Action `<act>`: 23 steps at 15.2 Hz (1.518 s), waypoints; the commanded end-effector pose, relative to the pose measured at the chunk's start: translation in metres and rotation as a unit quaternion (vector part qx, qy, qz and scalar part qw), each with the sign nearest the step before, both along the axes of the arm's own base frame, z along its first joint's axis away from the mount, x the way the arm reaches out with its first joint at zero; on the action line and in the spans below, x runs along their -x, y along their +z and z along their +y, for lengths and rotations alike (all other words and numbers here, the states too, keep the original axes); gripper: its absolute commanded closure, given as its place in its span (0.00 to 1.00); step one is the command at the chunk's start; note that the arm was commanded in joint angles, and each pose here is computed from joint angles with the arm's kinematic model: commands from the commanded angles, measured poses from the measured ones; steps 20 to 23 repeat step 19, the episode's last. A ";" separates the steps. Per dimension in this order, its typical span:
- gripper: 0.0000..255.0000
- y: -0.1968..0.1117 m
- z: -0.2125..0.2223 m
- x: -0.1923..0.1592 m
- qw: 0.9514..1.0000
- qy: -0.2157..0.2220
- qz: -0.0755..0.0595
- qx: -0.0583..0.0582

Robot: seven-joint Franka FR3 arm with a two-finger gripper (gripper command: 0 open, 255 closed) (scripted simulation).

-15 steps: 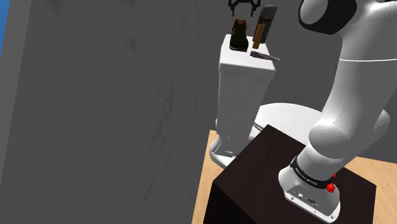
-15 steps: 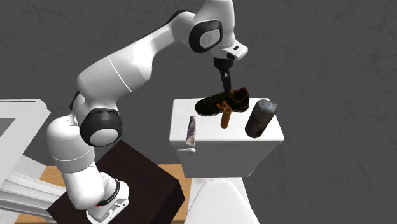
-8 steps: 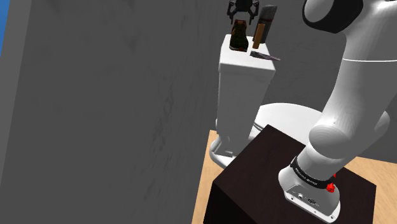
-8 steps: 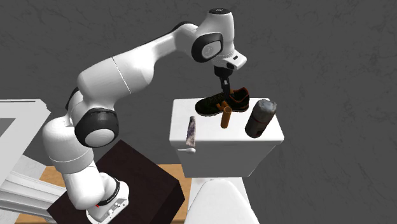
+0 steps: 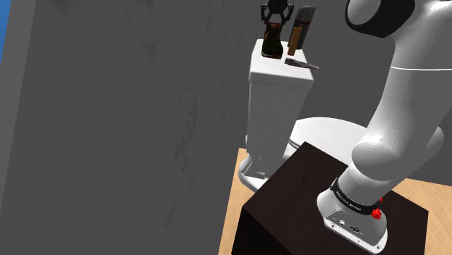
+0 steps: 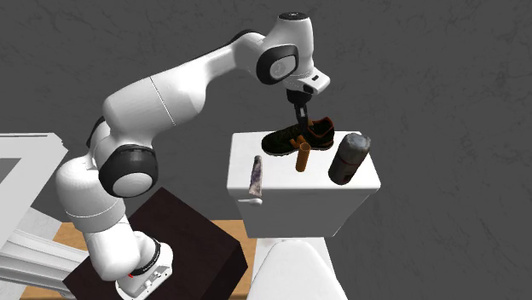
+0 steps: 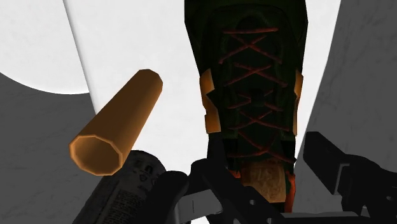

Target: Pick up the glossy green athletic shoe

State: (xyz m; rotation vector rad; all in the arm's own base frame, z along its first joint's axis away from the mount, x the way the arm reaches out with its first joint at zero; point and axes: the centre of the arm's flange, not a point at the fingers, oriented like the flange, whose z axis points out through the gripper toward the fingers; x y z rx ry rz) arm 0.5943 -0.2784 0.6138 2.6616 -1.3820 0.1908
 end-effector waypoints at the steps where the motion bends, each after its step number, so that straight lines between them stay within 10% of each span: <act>1: 1.00 -0.003 0.001 -0.001 1.000 0.001 0.003 -0.002; 23: 1.00 0.077 0.001 -0.002 1.000 0.001 0.003 -0.002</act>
